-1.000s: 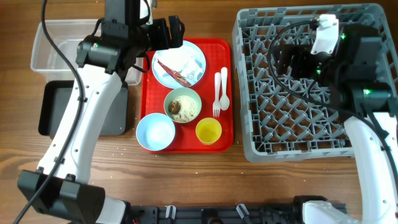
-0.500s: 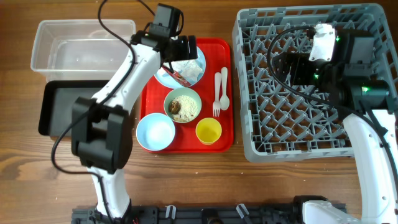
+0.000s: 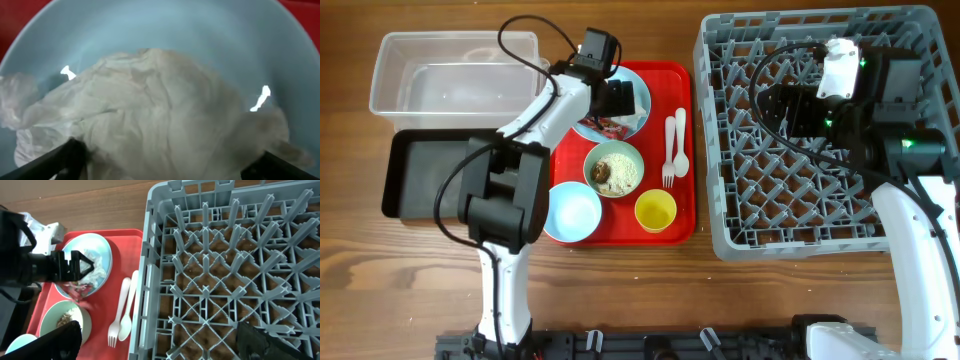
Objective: Sort waste into correct bins and load items into the dishwasher rack
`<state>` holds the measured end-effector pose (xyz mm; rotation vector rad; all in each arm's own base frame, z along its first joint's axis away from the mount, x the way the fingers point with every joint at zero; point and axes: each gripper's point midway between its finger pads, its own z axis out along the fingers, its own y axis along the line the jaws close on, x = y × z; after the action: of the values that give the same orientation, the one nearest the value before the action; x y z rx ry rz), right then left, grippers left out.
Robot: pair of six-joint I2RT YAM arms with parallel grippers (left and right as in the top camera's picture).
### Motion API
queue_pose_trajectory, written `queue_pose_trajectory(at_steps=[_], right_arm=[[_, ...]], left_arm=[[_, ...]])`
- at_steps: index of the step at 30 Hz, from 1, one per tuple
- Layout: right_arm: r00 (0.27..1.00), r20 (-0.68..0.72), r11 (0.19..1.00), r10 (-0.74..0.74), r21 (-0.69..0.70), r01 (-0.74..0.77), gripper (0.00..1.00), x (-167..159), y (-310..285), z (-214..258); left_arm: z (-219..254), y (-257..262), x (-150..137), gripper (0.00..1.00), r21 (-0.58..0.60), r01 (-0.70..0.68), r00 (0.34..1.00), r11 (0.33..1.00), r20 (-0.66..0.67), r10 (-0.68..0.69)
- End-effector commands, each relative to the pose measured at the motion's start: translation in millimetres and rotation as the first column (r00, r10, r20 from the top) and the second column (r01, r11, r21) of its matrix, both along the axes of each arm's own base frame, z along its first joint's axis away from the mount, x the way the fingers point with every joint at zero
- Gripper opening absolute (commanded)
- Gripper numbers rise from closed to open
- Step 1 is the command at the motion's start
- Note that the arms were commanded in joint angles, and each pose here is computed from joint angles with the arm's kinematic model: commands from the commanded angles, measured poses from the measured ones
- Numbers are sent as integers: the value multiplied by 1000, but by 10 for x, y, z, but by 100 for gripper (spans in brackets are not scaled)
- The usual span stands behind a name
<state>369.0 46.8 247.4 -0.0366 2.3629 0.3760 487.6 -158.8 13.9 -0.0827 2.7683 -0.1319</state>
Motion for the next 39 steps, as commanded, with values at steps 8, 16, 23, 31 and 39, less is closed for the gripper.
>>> queue_pose_trajectory(at_steps=[8, 16, 23, 31, 39], right_arm=[[999, -30, 1000, -12, -14, 12, 100, 87, -37, -95], [999, -29, 1000, -12, -14, 12, 100, 90, -37, -94], [1000, -29, 1000, -12, -14, 12, 100, 91, -37, -94], [1000, -28, 1000, -12, -13, 12, 100, 93, -36, -92], [999, -34, 1000, -12, -13, 12, 100, 82, -36, -101]], left_arm=[[-177, 11, -19, 4, 14, -10, 999, 1000, -34, 11], [502, -22, 138, 4, -35, -12, 994, 999, 105, 16], [1793, 546, 240, 4, -117, -107, 935, 987, 327, 140], [1813, 1782, 91, 15, -97, -344, 893, 934, 273, 357], [1295, 2040, 168, 100, -66, -394, 896, 917, 193, 400]])
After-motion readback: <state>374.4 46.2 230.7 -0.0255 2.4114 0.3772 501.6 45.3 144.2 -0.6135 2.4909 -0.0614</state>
